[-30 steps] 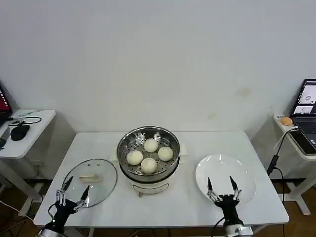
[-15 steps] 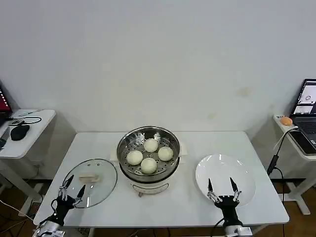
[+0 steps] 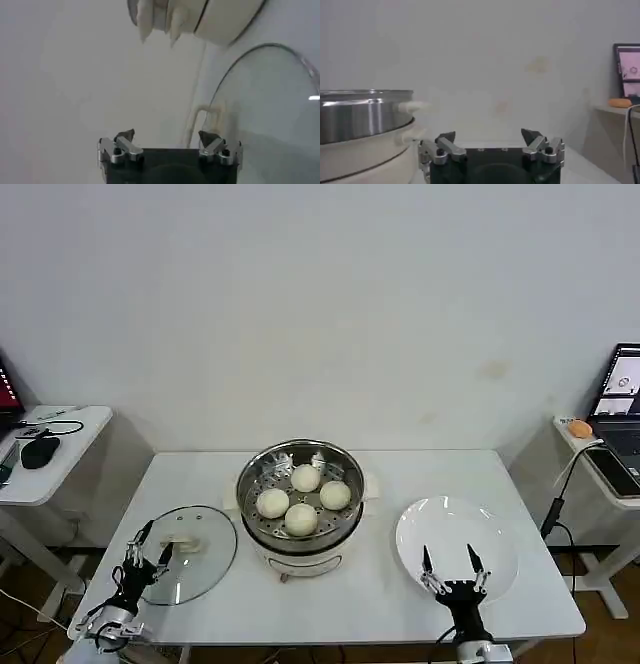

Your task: Take steamed baozi put them in steamer then cover it.

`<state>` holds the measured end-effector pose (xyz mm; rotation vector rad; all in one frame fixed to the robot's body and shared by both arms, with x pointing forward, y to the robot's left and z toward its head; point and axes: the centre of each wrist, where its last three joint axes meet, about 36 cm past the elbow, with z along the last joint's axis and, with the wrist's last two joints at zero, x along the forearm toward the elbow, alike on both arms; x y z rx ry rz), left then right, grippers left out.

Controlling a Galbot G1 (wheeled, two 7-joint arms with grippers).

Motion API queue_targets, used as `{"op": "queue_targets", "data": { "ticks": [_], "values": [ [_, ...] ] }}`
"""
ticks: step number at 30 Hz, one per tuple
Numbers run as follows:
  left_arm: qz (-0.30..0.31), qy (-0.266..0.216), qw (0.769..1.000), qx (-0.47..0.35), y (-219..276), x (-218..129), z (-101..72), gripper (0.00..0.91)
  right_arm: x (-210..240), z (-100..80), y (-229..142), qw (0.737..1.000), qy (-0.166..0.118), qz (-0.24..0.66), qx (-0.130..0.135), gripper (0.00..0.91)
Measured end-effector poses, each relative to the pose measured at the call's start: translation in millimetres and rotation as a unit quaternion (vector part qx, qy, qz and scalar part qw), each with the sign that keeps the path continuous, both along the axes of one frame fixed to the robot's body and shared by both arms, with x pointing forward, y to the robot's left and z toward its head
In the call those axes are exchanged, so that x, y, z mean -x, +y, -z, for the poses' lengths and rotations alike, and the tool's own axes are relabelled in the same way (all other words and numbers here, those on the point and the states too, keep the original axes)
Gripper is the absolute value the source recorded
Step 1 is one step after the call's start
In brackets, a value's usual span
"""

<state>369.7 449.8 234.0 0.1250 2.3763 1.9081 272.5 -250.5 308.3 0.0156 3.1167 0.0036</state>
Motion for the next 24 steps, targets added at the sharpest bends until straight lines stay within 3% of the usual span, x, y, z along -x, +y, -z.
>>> {"op": "queue_targets", "data": {
  "ticks": [12, 15, 19, 21, 23, 24],
  "values": [
    [-0.009, 0.005, 1.0, 0.005, -13.5, -18.8, 3.6, 0.907, 4.9, 2.3, -0.1, 1.0, 0.004, -0.002, 0.001, 0.907],
    [-0.01, 0.003, 1.0, 0.004, -15.4, -23.0, 2.3, 0.877, 6.3, 2.8, 1.2, 1.0, 0.005, -0.003, 0.0, 0.907],
    [-0.01, 0.007, 1.0, 0.0, -15.1, -24.7, 0.6, 0.766, 7.0, 2.6, 3.5, 1.0, 0.004, -0.005, -0.001, 0.907],
    [-0.009, 0.01, 1.0, -0.003, -13.9, -25.0, 0.2, 0.635, 7.2, 2.7, 4.3, 1.0, 0.004, -0.005, -0.001, 0.907],
    [-0.008, 0.013, 1.0, -0.004, -13.5, -25.4, 0.8, 0.393, 7.3, 2.8, 5.2, 1.0, 0.004, -0.006, -0.002, 0.907],
    [-0.008, 0.014, 1.0, -0.005, -13.5, -25.4, 1.5, 0.171, 7.3, 2.8, 5.4, 1.0, 0.004, -0.006, -0.002, 0.907]
  ]
}}
